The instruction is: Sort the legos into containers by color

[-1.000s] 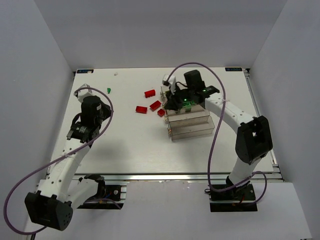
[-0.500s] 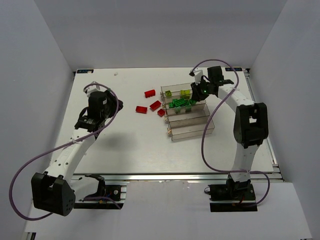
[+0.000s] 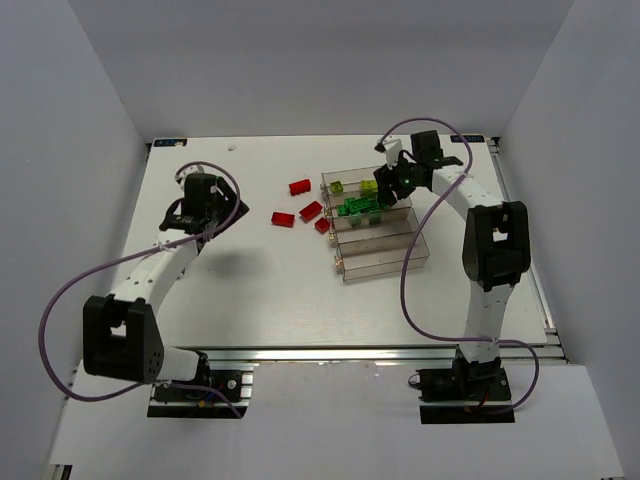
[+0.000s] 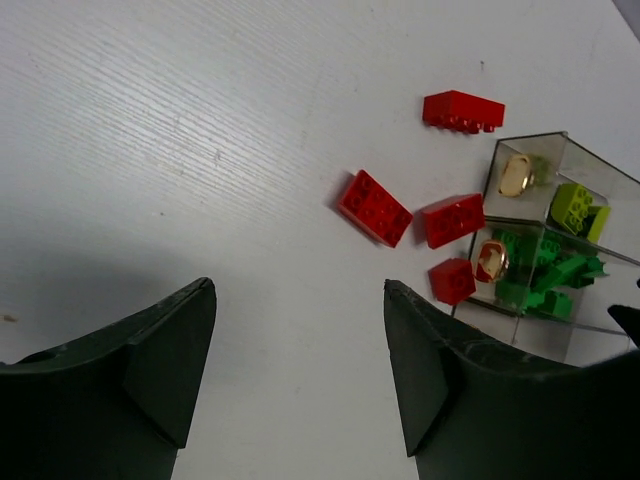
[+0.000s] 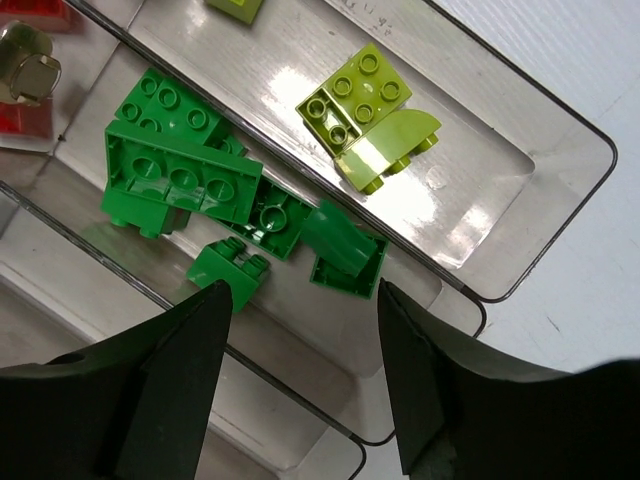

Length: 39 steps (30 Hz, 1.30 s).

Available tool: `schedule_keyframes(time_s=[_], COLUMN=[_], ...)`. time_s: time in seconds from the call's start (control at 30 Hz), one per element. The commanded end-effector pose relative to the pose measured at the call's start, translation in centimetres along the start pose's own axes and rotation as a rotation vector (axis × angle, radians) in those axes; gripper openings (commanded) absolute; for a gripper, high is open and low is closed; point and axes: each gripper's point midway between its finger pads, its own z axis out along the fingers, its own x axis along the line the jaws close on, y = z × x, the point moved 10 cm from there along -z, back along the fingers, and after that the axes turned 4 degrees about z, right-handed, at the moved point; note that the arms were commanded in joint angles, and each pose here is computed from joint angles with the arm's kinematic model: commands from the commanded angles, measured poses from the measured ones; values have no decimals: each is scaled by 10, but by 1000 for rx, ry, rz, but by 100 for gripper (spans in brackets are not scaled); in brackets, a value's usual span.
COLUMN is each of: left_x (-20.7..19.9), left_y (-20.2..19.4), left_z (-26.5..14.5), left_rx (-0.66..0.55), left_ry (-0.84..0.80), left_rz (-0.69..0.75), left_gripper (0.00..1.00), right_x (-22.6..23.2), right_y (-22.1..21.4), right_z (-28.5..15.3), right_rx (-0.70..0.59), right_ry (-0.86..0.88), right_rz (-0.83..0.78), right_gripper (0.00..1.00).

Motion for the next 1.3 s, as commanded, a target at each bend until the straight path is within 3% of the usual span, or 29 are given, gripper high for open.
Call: schedule_keyframes(time_s=[0.0, 0.1, 0.2, 0.27, 0.47, 0.7, 1.03, 1.27], left_x=[1, 1, 0, 2, 4, 11, 14, 22], left_y=[21, 40, 57, 57, 77, 93, 106, 111], left_z=[12, 26, 50, 73, 133, 177, 205, 233], left_rx=[6, -1, 17, 64, 114, 99, 6, 27], left_ry=[7, 13, 9, 29, 165, 249, 218, 234], left_rz=[11, 30, 69, 111, 232, 386, 555, 576], left_gripper=[78, 79, 82, 86, 88, 85, 83, 76], right_x=[-1, 3, 13, 19, 41, 50, 45, 43], right_y=[23, 31, 37, 37, 46, 46, 43, 47], right_z=[-24, -39, -55, -61, -89, -101, -100, -101], right_rx=[-75, -114, -143, -158, -249, -281, -292, -309], right_ry=[4, 41, 120, 158, 272, 310, 322, 325], right_rz=[-23, -29, -87, -109, -146, -121, -87, -81], right_gripper=[66, 71, 89, 90, 89, 80, 74, 72])
